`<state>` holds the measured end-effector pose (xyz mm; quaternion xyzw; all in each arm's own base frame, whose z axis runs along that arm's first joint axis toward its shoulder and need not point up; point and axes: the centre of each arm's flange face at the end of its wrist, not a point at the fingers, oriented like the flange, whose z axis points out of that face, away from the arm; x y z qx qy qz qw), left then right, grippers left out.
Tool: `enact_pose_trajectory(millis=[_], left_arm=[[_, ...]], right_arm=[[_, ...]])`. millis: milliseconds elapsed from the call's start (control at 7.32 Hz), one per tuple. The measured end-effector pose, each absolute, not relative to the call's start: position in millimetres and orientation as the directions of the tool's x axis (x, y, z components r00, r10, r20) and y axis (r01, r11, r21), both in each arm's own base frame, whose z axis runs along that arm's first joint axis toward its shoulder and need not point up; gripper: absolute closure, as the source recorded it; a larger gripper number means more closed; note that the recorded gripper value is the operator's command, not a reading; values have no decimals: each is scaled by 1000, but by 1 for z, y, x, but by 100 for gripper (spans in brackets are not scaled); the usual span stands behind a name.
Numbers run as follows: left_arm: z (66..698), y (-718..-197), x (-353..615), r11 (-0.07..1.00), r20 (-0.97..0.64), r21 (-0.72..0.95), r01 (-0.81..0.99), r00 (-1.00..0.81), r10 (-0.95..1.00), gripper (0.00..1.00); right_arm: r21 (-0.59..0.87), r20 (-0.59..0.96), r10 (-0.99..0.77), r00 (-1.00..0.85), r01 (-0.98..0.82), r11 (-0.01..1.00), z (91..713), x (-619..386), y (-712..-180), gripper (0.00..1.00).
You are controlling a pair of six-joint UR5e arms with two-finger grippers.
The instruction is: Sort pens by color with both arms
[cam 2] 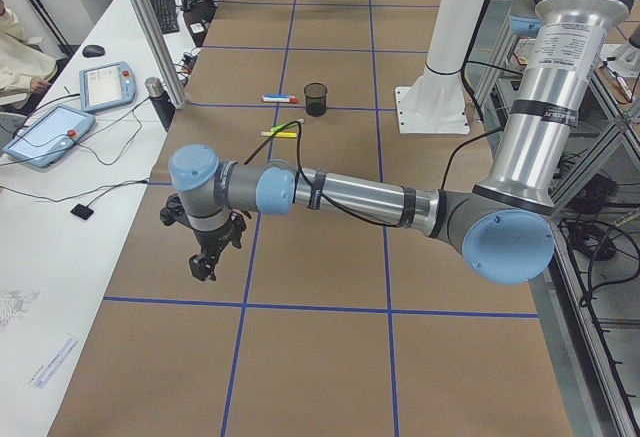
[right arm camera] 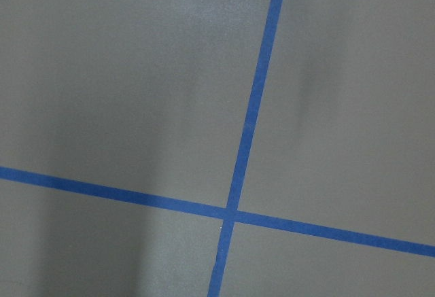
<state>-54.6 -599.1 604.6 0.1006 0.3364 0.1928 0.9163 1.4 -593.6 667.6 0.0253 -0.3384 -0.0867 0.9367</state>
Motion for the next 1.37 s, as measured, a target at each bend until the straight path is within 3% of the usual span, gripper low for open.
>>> enact_pose_trajectory(millis=[410, 1366], left_arm=[[655, -596, -69, 919, -587, 292, -265, 709, 391, 1], [658, -596, -71, 919, -586, 295, -262, 710, 391, 1]], right_arm=[[82, 632, -160, 758, 140, 987, 665, 5, -594, 1], [121, 624, -183, 760, 137, 983, 660, 6, -591, 1]])
